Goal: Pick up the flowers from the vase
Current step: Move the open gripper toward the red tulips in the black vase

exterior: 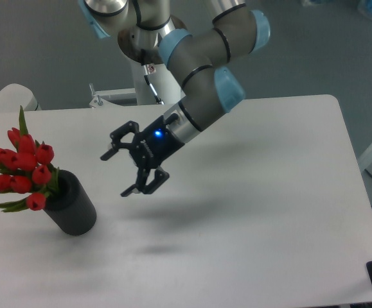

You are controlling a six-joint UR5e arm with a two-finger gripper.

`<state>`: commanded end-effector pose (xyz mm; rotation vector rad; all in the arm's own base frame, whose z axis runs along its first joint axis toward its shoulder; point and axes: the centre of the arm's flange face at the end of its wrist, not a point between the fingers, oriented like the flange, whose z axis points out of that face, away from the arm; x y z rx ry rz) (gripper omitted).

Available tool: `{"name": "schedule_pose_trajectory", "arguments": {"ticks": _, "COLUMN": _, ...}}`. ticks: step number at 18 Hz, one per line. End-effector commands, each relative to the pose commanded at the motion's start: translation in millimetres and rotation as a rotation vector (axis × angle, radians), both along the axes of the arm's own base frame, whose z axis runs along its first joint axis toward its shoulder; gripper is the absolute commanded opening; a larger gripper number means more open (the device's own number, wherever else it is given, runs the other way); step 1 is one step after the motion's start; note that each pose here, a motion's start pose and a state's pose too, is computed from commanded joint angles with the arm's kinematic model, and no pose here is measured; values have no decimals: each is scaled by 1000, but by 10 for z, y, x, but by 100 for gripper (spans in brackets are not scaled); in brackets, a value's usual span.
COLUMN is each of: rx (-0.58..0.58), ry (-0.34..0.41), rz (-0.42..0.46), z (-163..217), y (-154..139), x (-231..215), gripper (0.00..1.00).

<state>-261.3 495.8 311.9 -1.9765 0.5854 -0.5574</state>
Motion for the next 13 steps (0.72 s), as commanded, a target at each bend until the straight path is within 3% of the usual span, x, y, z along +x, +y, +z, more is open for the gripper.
{"name": "schedule_pose_trajectory", "arguments": {"ticks": 13, "rx": 50, "ry": -90, "rz": -115, "z": -223, "y": 409, "x": 591, "gripper": 100}}
